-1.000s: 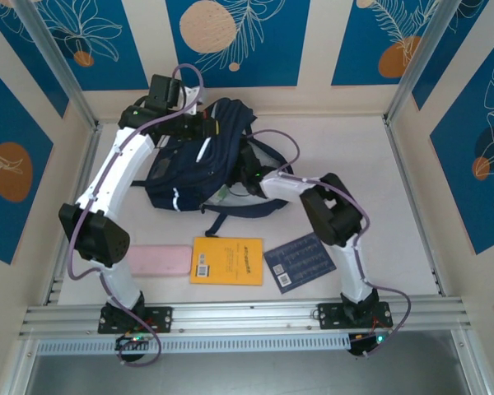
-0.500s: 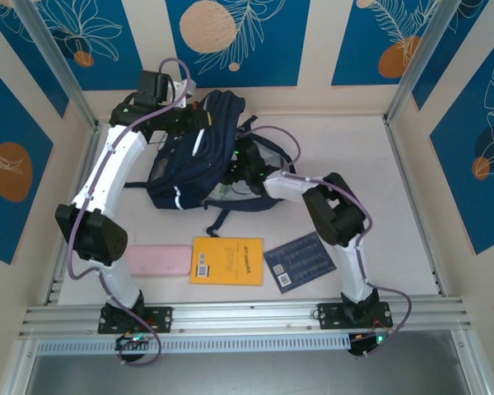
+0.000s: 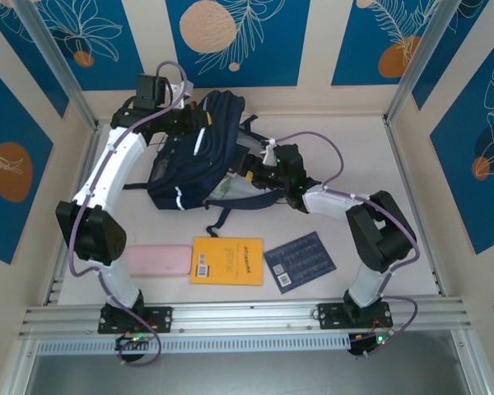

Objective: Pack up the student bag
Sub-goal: Place the loose stationery in the student bag, then close the student bag at the top-center of the table.

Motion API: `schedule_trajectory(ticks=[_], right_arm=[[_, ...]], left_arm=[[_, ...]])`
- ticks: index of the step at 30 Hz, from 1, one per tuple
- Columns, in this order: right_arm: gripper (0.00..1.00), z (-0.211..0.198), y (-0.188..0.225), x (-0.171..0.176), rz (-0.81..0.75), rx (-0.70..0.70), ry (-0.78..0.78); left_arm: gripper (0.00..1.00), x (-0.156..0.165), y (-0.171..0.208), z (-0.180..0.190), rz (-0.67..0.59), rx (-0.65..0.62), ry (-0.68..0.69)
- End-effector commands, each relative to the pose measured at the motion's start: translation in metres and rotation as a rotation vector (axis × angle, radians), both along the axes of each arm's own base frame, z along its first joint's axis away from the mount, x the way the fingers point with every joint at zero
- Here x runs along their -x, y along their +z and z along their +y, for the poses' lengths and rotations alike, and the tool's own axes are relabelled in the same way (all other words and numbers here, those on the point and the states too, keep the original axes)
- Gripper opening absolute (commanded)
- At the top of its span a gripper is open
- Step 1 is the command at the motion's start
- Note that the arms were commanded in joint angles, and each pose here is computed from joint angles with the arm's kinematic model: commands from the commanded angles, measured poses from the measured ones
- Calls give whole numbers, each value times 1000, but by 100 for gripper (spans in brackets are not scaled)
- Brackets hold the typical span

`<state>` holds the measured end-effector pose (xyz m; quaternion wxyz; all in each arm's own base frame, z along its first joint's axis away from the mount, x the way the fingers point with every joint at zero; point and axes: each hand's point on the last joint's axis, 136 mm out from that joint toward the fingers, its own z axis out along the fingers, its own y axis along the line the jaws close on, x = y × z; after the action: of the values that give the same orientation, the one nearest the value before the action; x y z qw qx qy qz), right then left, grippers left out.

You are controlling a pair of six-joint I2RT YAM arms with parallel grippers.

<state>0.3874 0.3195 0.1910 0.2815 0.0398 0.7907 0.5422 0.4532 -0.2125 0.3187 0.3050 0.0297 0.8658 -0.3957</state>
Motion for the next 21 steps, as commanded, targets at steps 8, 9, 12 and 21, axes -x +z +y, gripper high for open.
schedule_trajectory(ticks=[8,9,12,21], right_arm=[[74,-76,23,29,-136,264,-289],[74,-77,26,36,-160,277,-289],[73,-81,34,56,-222,286,-273],[74,-94,34,101,-295,303,-177]], left_arm=[[6,-8,1,-37,-76,119,-72],[8,-8,-5,-41,-68,119,-77],[20,-6,-21,-51,-40,122,-84],[47,6,-35,-54,-13,118,-79]])
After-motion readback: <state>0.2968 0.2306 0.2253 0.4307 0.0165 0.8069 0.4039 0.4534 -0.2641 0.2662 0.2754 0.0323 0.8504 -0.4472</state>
